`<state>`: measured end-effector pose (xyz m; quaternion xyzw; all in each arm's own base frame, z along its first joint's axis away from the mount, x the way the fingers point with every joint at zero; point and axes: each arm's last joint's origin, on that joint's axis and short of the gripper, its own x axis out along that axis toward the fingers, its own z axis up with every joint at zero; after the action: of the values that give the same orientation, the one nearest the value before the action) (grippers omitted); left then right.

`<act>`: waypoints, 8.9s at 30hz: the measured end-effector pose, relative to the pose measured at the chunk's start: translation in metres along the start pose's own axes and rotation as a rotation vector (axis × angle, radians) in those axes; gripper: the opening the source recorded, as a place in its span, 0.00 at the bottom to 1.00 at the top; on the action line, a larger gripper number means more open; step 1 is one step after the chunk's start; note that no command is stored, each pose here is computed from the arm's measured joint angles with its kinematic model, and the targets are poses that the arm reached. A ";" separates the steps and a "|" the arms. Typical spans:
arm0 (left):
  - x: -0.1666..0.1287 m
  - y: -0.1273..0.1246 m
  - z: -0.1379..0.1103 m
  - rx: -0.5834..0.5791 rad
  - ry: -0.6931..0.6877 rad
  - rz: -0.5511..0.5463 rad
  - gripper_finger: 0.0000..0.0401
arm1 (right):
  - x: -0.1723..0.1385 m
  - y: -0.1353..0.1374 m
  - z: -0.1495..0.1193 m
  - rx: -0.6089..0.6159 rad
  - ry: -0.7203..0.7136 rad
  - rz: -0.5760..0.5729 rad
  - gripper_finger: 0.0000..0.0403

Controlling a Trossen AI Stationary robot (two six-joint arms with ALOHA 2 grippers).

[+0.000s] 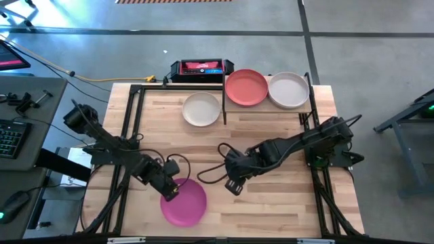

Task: Place and stack plates onto a shelf
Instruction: Stack the pink plate on top of the orange plate on the shelf

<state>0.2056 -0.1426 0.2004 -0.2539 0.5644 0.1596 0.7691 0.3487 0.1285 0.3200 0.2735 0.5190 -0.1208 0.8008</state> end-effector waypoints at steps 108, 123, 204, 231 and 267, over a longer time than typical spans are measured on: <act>-0.027 -0.012 0.093 -0.080 -0.338 -0.304 0.30 | 0.037 -0.010 0.003 0.076 0.082 -0.157 0.00; -0.076 -0.002 0.097 0.022 -0.518 -0.350 0.28 | 0.010 -0.036 0.017 0.063 0.101 -0.199 0.00; -0.117 0.120 0.126 0.026 -0.576 0.148 0.28 | -0.120 -0.414 0.119 0.543 -0.185 0.188 0.00; -0.118 0.129 0.131 -0.019 -0.587 0.167 0.28 | -0.110 -0.424 0.118 0.542 -0.128 0.017 0.00; -0.118 0.129 0.131 -0.019 -0.589 0.175 0.28 | -0.133 -0.410 0.125 0.532 -0.163 0.024 0.25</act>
<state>0.2034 0.0431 0.3162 -0.1545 0.3351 0.2973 0.8806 0.1907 -0.2906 0.3503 0.4696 0.3996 -0.2650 0.7413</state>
